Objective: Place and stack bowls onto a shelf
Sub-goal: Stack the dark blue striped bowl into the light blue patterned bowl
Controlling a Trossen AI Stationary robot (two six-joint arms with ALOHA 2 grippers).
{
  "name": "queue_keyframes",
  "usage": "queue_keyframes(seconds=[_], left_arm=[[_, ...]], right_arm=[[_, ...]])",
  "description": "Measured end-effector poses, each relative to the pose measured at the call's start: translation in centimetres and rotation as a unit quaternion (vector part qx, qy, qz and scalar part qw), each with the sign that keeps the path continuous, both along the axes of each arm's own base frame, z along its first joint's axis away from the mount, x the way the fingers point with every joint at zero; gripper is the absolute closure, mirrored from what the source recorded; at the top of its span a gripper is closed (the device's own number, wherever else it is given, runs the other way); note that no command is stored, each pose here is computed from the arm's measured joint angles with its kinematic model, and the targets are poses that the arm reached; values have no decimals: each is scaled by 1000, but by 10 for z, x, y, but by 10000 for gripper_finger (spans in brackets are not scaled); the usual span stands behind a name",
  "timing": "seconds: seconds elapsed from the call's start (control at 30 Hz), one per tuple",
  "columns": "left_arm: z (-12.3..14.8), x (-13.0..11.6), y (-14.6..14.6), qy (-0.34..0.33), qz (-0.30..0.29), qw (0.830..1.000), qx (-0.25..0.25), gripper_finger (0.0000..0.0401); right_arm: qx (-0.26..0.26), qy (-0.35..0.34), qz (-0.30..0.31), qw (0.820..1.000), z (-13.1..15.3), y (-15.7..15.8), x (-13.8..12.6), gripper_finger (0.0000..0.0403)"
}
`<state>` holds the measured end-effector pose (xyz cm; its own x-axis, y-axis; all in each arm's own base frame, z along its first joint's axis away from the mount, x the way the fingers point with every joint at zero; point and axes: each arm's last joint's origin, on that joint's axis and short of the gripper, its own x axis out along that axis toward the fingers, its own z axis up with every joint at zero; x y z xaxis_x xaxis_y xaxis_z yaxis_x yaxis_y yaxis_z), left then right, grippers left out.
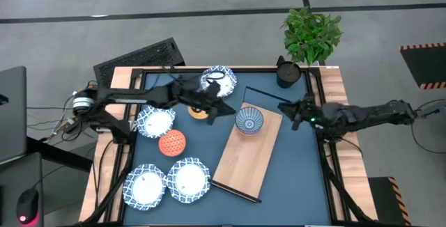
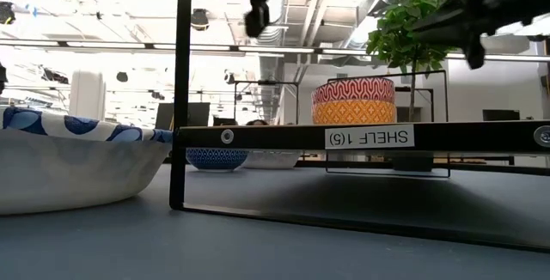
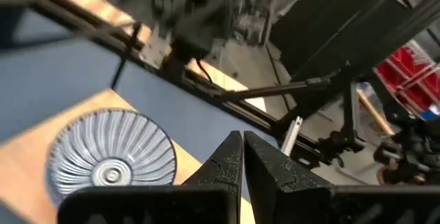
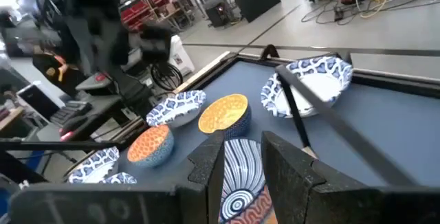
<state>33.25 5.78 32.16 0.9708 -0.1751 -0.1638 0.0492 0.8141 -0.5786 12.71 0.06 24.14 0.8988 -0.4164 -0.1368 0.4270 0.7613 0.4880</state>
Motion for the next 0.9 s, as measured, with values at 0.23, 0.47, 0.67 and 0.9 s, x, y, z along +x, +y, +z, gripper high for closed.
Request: queue_keyframes(seconds=[0.23, 0.47, 0.67, 0.9], left_arm=[[38, -45, -21, -6, 47, 996, 77, 401], [45, -67, -35, 36, 111, 986, 116, 401], [41, -68, -40, 56, 112, 985, 117, 401], [40, -69, -39, 63, 120, 984, 119, 401]], right_arm=[[-3, 8, 19, 1000, -12, 10, 36, 288], [-18, 37, -1, 999, -31, 26, 59, 359], [-30, 41, -14, 999, -39, 35, 67, 380], [-23, 61, -15, 998, -48, 36, 71, 379]])
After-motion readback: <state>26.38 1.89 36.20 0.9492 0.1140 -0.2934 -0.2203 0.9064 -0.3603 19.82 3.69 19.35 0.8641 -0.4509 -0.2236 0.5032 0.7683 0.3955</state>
